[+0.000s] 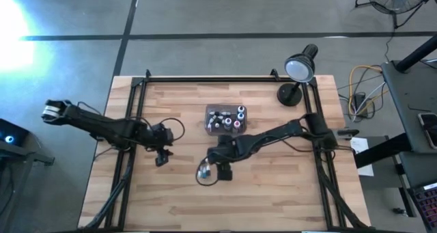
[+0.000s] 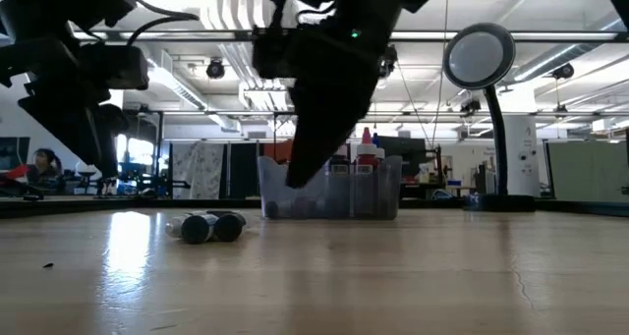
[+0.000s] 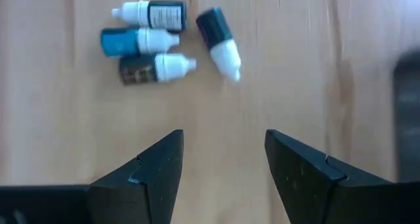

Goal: Pick & Place food coloring
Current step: Put the small violet food coloring bottle into the bin

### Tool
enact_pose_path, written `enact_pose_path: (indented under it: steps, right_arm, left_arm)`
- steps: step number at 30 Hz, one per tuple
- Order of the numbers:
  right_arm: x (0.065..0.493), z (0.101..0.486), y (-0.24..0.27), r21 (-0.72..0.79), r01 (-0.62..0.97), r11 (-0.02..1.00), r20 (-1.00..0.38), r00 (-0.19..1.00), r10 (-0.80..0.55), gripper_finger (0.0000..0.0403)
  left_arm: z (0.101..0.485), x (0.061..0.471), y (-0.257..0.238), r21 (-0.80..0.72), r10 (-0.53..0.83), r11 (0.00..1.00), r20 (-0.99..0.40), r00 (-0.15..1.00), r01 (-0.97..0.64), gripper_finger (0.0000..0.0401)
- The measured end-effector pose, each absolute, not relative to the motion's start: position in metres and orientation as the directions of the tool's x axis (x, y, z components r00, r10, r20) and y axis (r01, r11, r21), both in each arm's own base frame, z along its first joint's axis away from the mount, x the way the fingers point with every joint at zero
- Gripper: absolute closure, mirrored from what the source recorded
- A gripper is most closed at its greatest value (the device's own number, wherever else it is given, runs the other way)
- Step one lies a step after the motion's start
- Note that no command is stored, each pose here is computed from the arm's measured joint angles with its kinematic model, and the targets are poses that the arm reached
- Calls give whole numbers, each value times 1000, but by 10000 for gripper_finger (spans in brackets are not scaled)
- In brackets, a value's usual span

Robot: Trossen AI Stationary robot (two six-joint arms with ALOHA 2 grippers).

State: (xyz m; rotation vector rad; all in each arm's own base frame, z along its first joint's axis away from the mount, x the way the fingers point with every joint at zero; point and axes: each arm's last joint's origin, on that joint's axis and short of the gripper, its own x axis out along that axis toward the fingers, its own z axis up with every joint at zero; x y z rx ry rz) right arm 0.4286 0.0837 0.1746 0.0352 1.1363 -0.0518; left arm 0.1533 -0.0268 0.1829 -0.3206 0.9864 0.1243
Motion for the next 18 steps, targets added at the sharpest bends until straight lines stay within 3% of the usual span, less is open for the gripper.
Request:
enact_pose_path:
  steps: [7, 18]
  right_arm:
    - [456, 169, 86, -112, -72, 991, -889, 452, -68, 196]
    - [482, 148, 84, -96, -139, 986, -908, 417, -29, 196]
  left_arm:
    - [185, 150, -25, -227, 4, 924, -799, 601, -307, 211]
    - [188, 155, -24, -232, 43, 916, -755, 654, -329, 211]
